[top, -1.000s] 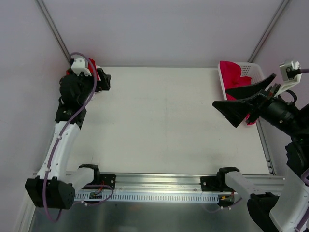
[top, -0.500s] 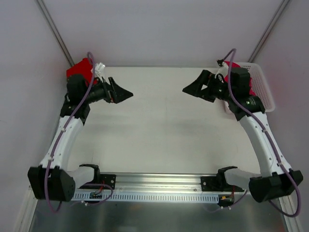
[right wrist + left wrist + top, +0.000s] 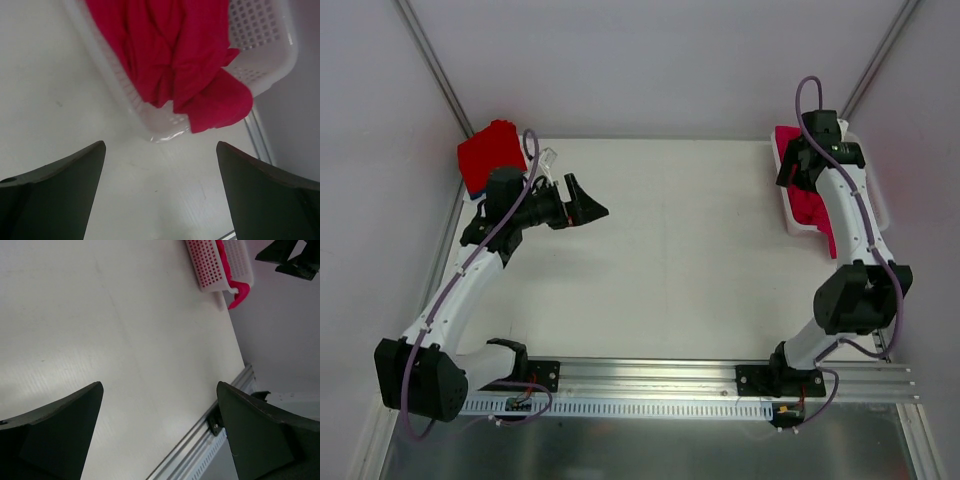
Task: Fold and stack the t-shirts
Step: Grab crumpled tshirt from bin with the right arm
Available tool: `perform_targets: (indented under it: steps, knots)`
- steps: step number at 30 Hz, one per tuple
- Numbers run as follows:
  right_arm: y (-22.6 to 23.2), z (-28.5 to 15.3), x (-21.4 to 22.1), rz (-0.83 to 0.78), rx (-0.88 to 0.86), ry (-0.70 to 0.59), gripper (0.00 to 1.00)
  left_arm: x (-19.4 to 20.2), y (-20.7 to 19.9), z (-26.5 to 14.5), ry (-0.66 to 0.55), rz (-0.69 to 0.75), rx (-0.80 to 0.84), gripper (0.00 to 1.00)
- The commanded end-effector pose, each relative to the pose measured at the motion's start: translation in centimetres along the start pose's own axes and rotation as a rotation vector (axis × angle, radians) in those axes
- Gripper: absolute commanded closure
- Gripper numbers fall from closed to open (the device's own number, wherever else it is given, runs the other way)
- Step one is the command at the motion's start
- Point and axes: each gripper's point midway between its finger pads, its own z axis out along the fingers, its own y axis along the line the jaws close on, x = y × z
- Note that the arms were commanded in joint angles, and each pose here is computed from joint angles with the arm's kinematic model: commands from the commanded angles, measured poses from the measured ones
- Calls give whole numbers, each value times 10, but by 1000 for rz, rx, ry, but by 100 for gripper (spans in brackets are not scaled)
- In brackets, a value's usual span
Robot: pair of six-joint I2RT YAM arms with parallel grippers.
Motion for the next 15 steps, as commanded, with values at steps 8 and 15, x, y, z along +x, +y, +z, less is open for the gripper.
perform_targets:
  steps: [8,15]
  knots:
    - [-104,66,7,99,327,148,2,-11,4,-32,-144,139,-140,1]
    - [-140,91,50,217,417,235,1,-3,5,-24,-96,125,-118,1]
